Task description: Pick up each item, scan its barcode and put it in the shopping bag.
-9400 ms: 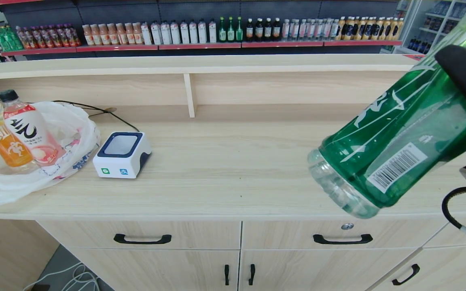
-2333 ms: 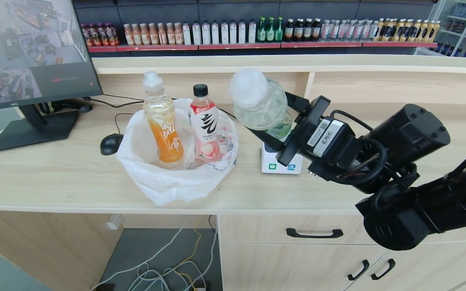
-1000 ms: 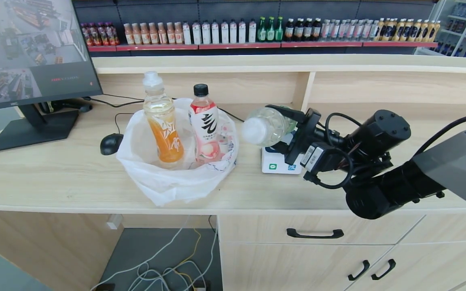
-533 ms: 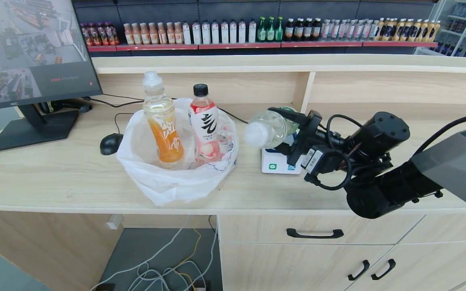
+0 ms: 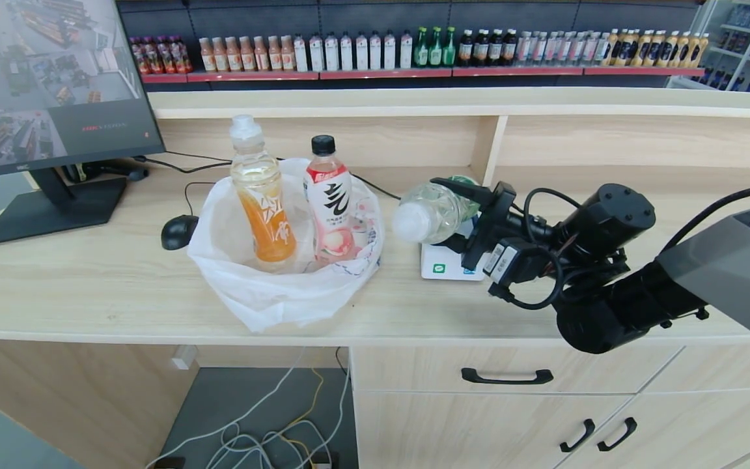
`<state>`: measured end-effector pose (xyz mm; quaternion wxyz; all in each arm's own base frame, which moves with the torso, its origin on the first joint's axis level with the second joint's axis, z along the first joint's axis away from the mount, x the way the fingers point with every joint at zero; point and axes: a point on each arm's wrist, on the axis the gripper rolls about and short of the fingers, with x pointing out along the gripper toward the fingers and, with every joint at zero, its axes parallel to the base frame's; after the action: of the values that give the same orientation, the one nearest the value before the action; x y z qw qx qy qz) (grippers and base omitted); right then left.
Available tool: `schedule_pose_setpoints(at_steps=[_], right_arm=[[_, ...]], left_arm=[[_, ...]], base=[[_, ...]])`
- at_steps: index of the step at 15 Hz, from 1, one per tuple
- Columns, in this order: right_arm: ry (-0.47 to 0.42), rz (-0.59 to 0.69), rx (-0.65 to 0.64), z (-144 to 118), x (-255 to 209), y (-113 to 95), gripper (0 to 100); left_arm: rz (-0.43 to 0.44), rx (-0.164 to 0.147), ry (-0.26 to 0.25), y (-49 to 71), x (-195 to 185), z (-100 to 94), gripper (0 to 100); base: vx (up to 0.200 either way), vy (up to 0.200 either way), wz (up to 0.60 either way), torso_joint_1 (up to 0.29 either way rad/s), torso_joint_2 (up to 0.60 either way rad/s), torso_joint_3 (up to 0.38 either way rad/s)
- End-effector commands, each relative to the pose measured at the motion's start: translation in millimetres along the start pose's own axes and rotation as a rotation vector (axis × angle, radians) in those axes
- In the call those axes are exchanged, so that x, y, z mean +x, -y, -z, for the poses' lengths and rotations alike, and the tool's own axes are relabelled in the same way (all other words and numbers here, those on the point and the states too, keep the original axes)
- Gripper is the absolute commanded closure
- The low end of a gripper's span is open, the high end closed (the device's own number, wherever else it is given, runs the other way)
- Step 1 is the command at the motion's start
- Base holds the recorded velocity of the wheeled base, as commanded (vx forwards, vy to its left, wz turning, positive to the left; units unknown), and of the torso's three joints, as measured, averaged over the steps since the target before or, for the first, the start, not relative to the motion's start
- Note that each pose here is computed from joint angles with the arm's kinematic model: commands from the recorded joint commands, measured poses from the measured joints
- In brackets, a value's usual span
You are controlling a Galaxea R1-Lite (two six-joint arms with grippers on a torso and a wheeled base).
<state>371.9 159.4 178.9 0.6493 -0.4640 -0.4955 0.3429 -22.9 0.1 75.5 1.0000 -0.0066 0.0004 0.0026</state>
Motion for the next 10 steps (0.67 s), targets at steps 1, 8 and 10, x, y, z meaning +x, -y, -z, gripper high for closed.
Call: schedule_pose_setpoints(at_steps=[1, 8, 10], right_arm=[[-0.001, 0.002, -0.006, -0.1, -0.8, 1.7, 100], [0.014, 0.021, -0.029, -12.8, -2.3, 20.1, 100], [0.016, 0.025, -0.027, -24.5, -7.0, 31.0, 100]], left_arm=[[-0.001, -0.001, -0.001, 0.0, 0.1, 0.2, 0], [0.000, -0.001, -0.001, 0.0, 0.1, 0.2, 0], [0.000, -0.001, -0.001, 0.0, 0.1, 0.2, 0]], base=[[0.000, 0.000, 0.00, 0.000, 0.00, 0.000], [0.000, 0.000, 0.00, 0.000, 0.00, 0.000], [0.000, 0.000, 0.00, 0.000, 0.00, 0.000]])
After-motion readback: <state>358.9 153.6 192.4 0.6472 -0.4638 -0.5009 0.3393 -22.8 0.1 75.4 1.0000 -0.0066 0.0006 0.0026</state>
